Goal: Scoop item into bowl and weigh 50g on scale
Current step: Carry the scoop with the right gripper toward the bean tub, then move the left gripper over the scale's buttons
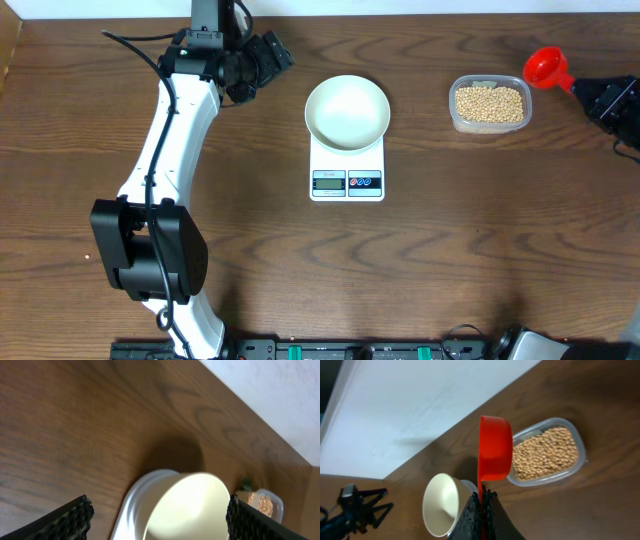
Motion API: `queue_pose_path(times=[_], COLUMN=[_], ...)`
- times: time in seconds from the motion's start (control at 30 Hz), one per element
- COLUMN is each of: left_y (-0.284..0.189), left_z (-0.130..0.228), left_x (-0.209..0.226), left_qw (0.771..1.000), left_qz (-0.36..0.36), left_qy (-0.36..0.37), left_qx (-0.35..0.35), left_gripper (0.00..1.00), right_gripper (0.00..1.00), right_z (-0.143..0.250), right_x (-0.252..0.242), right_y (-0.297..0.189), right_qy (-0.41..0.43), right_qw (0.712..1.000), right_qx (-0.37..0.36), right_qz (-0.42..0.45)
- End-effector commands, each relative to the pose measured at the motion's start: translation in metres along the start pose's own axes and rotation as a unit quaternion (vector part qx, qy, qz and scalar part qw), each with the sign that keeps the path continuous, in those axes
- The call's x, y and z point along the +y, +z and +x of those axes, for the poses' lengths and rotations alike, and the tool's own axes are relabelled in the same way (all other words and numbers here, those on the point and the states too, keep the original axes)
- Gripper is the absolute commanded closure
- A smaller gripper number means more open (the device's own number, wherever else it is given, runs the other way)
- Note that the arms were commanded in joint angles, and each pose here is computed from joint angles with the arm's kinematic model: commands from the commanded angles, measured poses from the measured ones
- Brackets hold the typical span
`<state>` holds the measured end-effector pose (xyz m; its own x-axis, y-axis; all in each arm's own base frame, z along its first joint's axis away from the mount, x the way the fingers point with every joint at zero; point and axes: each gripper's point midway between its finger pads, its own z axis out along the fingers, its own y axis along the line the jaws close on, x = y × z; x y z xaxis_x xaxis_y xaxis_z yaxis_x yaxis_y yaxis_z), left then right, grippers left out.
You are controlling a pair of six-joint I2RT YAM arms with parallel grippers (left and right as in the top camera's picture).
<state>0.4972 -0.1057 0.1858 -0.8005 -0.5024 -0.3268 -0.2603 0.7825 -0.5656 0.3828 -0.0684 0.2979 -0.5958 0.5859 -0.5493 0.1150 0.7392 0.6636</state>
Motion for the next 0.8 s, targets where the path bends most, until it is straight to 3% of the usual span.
queue_pose_path(times=[0.0, 0.3, 0.77], left_y=[-0.018, -0.020, -0.020], left_z=[-0.021, -0.034, -0.037], left_x=[-0.005, -0.002, -0.001], left_qw=[0.999, 0.996, 0.995], left_qz=[-0.008, -0.023, -0.028], left_qy=[0.019, 0.022, 0.025], left_qx=[-0.049, -0.081, -0.091], left_gripper=[0.13, 0.13, 0.12], right_gripper=[0.99, 0.99, 0.99], right_z=[-0.008, -0.023, -0.017], right_x=[-0.021, -0.066, -0.082], right_y=[0.002, -0.003, -0.001], right_qy=[0.007, 0.034, 0.017], right_qw=[1.000, 0.998, 0.998], right_qx=[-0.003, -0.021, -0.008], right_qz=[0.015, 0.045, 0.055])
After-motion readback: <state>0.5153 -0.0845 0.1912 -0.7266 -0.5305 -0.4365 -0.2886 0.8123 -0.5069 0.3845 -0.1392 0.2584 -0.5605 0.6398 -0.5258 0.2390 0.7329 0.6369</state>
